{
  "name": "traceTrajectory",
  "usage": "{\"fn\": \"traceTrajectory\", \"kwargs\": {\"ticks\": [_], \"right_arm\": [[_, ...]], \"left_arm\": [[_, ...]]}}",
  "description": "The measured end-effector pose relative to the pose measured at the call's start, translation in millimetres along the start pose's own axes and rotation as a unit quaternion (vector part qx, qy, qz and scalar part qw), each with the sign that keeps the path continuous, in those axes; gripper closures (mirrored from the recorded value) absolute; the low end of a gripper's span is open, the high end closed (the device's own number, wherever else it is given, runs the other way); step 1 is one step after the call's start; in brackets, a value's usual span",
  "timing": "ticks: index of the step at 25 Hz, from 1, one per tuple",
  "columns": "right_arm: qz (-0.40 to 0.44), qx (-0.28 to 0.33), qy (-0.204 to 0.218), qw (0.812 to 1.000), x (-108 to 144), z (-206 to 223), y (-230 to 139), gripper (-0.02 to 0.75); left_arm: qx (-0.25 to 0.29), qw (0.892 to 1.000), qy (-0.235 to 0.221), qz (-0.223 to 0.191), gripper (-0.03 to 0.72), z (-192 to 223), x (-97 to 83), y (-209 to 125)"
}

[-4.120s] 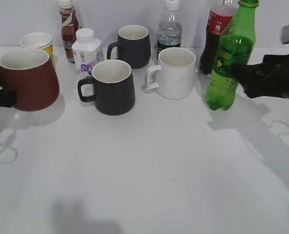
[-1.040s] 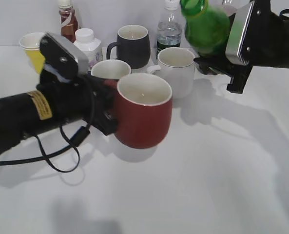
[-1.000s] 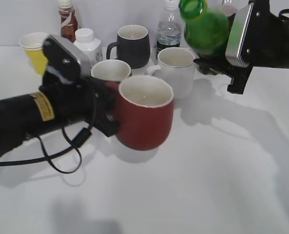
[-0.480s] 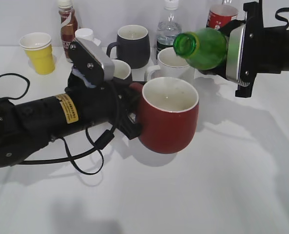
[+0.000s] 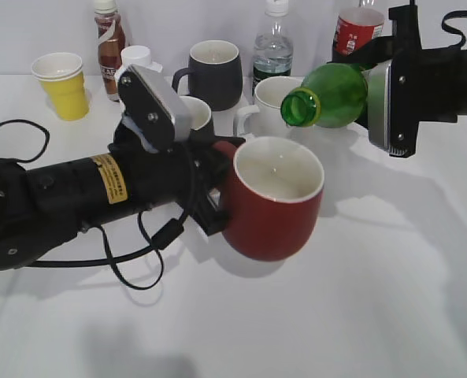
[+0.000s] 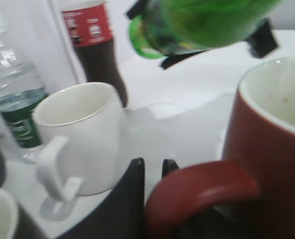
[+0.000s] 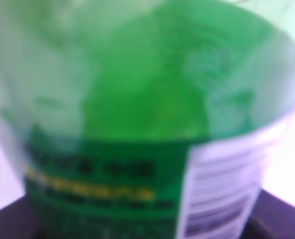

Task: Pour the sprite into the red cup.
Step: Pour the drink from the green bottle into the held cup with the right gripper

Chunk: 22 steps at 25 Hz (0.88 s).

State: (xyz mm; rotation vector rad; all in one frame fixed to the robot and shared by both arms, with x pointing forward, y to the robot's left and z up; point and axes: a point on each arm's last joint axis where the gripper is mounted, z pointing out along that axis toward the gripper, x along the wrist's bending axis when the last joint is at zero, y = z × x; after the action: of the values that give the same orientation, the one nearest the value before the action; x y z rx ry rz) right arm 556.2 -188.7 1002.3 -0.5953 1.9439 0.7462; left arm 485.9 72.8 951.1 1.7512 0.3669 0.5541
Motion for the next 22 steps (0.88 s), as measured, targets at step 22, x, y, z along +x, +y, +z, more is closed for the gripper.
{"fn": "traceTrajectory", "kwargs": {"ticks": [22], "right_arm": [[-0.099, 0.013, -0.018, 0.995, -3.6, 0.0, -1.9, 0.314]], "left_arm": [[0.001, 1.000, -0.017, 0.016, 0.610, 0.0, -3.2, -0.2]]}}
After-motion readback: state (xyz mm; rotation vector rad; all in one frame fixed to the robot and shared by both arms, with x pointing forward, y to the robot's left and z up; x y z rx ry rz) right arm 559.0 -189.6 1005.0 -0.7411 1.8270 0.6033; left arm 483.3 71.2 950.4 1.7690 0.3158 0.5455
